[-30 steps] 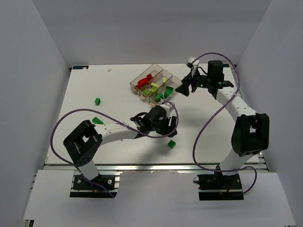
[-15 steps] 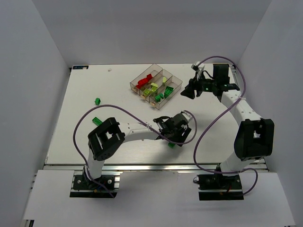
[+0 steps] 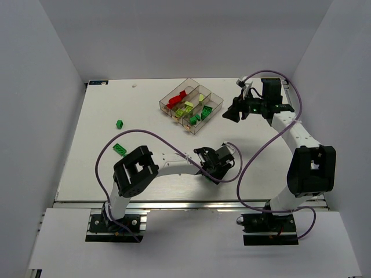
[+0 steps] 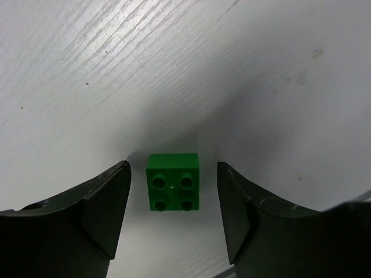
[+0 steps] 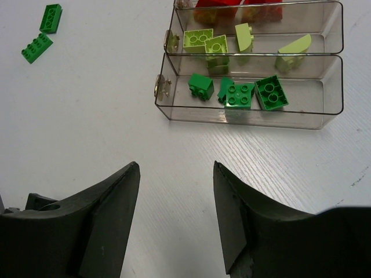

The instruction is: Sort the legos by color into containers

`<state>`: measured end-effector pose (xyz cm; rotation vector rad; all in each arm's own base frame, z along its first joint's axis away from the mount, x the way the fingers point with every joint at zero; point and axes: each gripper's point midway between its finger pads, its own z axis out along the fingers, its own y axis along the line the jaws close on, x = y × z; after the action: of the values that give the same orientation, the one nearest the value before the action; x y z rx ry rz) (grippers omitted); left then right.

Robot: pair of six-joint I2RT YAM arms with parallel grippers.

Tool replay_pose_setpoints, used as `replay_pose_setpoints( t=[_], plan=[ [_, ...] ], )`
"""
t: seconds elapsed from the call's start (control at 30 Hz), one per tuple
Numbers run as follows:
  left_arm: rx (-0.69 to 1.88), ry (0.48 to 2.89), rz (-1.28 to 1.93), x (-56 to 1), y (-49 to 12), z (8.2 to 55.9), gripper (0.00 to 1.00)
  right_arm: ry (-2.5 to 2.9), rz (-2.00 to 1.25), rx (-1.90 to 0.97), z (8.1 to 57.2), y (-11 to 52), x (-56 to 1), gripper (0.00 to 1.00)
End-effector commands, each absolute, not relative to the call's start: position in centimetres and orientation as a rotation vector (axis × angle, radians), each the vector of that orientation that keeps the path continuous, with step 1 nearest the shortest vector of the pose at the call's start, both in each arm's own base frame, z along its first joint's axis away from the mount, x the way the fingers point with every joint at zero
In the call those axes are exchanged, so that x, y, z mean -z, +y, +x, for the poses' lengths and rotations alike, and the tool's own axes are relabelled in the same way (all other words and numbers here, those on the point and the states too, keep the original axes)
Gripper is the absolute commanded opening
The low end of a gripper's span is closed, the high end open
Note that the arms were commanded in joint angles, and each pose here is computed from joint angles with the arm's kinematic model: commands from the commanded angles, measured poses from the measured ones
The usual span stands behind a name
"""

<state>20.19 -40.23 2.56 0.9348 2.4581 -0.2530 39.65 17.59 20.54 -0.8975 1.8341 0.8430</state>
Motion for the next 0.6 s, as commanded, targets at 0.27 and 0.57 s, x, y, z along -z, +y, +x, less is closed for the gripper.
replay_pose_setpoints(
  t=[0.27,0.57],
  plan=[
    [0.203,2.441,0.909,-3.2,-40.3,20.9,0.46,1.785,-0.890,-0.826,39.5,17.1,-22.1,0.59],
    [0.273,2.378,0.737,-7.7,-40.0,23.5,0.08,1.795,-0.882,-0.809,39.1,16.7,-21.6,0.58]
  ],
)
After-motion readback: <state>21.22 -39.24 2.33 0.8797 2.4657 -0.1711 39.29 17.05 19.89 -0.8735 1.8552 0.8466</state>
